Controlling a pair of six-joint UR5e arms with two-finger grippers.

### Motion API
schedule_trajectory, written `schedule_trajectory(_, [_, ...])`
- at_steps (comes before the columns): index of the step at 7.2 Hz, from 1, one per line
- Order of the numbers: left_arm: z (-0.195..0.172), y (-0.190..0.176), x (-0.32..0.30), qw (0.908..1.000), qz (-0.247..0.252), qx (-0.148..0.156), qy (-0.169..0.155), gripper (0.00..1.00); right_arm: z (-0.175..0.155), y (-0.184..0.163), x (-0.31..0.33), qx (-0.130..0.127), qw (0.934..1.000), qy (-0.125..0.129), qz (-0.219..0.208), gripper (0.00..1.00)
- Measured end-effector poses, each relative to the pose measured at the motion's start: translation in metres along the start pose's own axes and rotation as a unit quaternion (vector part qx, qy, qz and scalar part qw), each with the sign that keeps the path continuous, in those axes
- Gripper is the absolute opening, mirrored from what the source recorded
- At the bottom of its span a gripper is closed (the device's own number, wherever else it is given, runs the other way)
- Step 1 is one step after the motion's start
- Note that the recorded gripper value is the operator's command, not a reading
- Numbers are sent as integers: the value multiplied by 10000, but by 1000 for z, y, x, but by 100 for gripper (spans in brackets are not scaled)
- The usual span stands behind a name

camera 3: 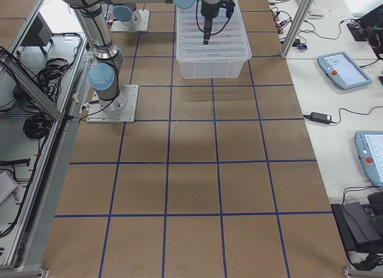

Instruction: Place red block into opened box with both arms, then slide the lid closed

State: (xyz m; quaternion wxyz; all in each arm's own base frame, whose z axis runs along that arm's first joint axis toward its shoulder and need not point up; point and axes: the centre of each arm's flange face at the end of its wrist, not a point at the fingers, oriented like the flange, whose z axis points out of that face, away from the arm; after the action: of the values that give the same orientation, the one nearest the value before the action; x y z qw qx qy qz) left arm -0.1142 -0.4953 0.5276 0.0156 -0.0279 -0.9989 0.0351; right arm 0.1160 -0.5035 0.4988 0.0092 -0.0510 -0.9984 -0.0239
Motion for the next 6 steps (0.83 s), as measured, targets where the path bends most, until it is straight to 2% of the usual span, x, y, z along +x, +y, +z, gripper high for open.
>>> schedule_trajectory(3, [5, 1, -1, 10000, -37, -36, -4, 100, 0, -1, 1, 9, 10000, -11, 14, 100])
schedule_trajectory(6, [4, -1, -2, 9999, -89, 67, -15, 100, -4, -3, 3, 49, 10000, -26, 44, 100])
